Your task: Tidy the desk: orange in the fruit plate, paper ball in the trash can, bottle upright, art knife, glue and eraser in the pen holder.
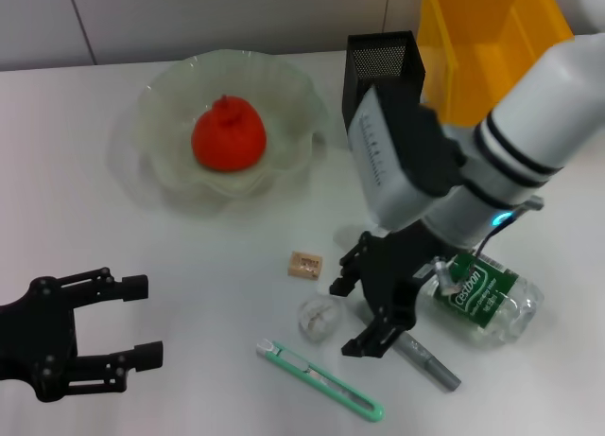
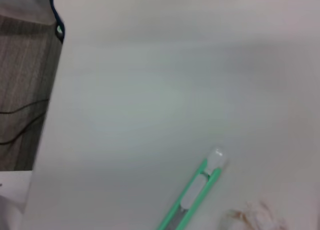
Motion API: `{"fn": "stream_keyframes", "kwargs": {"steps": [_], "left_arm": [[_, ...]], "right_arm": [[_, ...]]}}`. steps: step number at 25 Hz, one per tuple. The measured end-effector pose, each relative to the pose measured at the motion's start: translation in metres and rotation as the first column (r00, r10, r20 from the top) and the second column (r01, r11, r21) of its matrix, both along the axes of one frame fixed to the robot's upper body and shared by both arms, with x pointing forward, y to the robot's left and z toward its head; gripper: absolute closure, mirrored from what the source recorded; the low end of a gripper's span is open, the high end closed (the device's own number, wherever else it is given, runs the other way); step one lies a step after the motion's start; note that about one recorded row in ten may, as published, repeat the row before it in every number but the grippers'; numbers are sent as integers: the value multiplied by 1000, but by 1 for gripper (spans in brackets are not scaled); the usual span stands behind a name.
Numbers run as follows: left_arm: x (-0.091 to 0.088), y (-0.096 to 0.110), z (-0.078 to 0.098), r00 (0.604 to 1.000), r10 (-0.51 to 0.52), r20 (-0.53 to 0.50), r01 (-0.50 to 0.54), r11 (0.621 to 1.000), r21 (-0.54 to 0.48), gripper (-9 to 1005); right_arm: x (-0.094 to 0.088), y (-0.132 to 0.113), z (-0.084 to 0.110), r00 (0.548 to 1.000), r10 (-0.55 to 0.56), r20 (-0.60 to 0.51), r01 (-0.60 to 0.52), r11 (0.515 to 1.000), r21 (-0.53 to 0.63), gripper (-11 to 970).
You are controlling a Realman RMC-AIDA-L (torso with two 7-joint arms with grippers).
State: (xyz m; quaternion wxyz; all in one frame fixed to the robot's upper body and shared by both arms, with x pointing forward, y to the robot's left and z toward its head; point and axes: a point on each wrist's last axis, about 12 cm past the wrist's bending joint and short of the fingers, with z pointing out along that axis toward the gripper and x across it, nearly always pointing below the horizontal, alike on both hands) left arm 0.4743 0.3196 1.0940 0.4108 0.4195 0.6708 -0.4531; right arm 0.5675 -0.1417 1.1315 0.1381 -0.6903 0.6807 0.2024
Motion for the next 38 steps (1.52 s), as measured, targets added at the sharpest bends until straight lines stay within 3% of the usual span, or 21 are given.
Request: {"fn": "stream_keyframes", "kwargs": {"steps": [6, 27, 28, 33, 38], "left_arm": [[1, -1, -1, 1000, 5, -3, -5, 1000, -2, 179], [2, -4, -3, 1000, 13, 6, -13, 1000, -1, 179], [2, -4, -4, 1000, 14, 5, -14, 1000, -2, 179], [3, -5, -3, 1000, 12, 7, -12, 1000, -2, 180], [3, -6, -2, 1000, 6, 10, -6, 1000, -8, 180]], "right_arm": [[3, 10, -8, 998, -10, 63, 9, 1000, 11, 252], [0, 28, -27, 993, 17, 116, -13, 999, -31, 258], [1, 28, -25, 992, 10, 122, -7, 1000, -24, 258], [2, 27, -11, 991, -18, 134, 18, 1000, 3, 478], [6, 2, 29, 984, -104, 144, 94, 992, 79, 511]]}}
